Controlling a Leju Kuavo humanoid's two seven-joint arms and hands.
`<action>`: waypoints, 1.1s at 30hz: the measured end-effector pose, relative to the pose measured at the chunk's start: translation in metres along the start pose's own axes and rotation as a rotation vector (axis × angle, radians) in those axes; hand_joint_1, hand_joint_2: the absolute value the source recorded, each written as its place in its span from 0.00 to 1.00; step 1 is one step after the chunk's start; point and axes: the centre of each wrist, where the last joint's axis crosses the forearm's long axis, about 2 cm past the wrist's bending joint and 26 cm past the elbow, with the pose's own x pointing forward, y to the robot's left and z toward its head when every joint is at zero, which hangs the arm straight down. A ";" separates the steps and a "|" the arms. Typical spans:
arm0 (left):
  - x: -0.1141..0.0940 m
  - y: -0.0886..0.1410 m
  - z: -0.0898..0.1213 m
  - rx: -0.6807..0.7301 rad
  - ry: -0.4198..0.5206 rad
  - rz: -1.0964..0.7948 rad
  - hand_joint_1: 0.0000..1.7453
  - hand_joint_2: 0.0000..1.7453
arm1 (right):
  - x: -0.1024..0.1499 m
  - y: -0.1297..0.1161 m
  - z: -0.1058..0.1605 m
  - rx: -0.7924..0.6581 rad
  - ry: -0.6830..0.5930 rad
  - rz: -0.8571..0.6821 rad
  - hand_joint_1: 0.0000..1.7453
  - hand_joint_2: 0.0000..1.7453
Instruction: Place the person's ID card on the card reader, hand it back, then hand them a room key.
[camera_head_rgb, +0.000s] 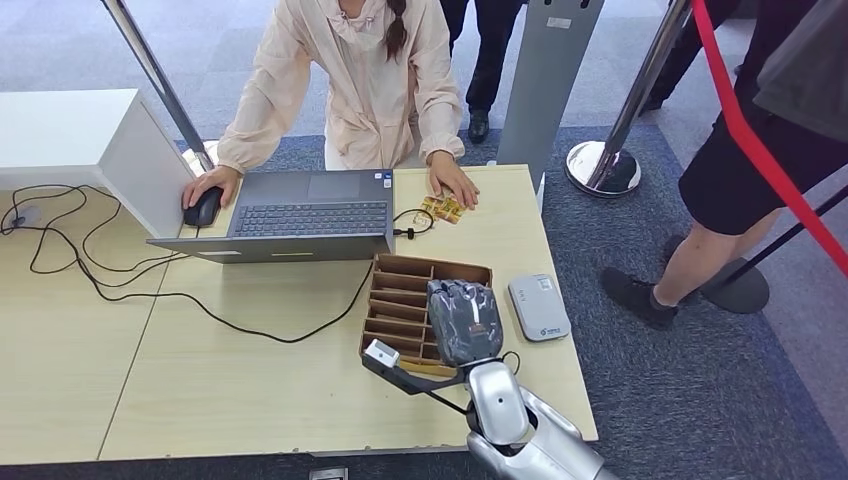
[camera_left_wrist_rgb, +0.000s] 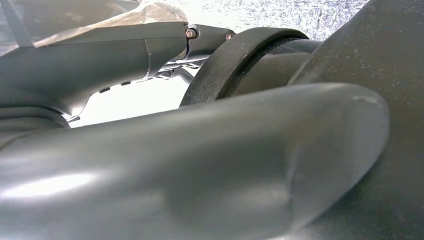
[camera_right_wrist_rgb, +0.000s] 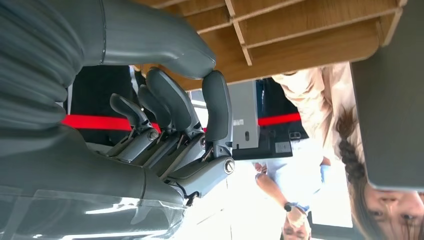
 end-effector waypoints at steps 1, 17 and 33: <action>0.000 0.000 0.000 0.000 0.000 0.000 0.00 0.00 | 0.000 -0.001 0.000 -0.004 0.000 -0.001 0.92 1.00; -0.001 0.000 0.000 0.000 -0.004 0.001 0.00 0.00 | -0.016 -0.026 -0.011 0.066 0.045 -0.182 0.62 1.00; -0.003 -0.001 -0.001 -0.002 -0.012 0.003 0.00 0.00 | -0.056 -0.113 -0.018 -0.034 0.001 -0.066 0.38 1.00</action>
